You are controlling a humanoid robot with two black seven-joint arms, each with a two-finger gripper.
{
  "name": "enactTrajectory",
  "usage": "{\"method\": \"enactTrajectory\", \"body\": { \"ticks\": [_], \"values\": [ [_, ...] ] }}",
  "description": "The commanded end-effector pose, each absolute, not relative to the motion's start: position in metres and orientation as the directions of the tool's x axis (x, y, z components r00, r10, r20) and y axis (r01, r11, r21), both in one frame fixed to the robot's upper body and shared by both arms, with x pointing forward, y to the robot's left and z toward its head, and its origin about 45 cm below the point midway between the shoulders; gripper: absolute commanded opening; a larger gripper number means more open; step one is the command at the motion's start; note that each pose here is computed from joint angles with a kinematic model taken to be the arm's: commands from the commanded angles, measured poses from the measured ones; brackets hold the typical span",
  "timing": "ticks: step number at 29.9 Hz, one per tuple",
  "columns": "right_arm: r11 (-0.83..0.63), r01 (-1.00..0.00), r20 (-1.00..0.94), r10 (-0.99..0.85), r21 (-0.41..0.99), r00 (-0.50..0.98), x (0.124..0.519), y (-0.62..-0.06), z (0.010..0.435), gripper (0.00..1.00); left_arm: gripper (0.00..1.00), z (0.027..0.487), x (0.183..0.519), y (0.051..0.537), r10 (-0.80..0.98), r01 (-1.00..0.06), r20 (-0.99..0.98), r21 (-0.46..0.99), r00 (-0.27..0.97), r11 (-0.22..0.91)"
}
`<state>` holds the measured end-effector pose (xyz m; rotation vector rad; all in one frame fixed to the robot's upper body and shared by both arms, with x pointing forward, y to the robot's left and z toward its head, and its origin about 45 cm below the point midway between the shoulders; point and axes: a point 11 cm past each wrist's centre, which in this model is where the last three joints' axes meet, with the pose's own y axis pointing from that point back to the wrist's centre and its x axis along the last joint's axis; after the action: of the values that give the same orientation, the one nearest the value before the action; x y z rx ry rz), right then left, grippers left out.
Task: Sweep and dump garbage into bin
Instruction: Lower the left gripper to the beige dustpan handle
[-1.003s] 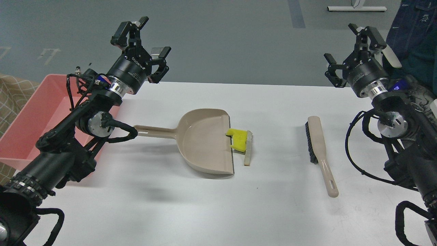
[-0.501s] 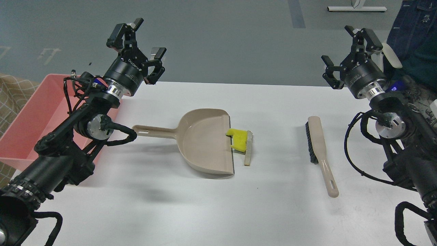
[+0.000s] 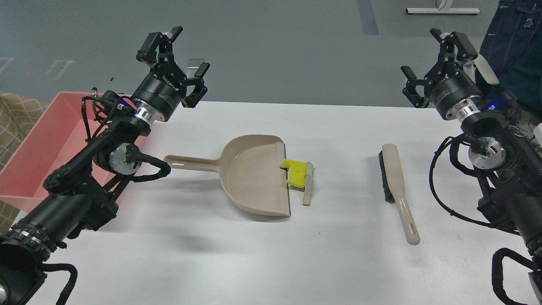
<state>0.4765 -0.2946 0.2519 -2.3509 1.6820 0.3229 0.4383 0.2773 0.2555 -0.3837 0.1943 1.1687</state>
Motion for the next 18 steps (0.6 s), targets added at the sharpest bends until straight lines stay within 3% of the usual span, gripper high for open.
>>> {"method": "enactTrajectory", "body": {
  "ticks": [1, 5, 12, 18],
  "values": [
    [-0.313, -0.948, -0.311, -0.897, -0.059, 0.315, 0.476, -0.295, 0.251, 1.00, 1.00, 0.267, 0.426, 0.288, 0.871, -0.909, -0.270, -0.198, 0.410, 0.366],
    [-0.311, -0.949, -0.313, -0.897, -0.055, 0.312, 0.475, -0.296, 0.249, 1.00, 1.00, 0.275, 0.401, 0.295, 0.877, -0.891, -0.175, -0.180, 0.447, 0.417],
    [-0.311, -0.949, -0.312, -0.898, -0.053, 0.311, 0.475, -0.294, 0.248, 1.00, 1.00, 0.303, 0.357, 0.317, 0.865, -0.866, 0.187, -0.108, 0.466, 0.489],
    [-0.297, -0.954, -0.309, -0.904, -0.044, 0.296, 0.475, -0.297, 0.246, 1.00, 1.00, 0.300, 0.325, 0.316, 0.790, -0.833, 0.351, -0.045, 0.504, 0.552]
  ]
}}
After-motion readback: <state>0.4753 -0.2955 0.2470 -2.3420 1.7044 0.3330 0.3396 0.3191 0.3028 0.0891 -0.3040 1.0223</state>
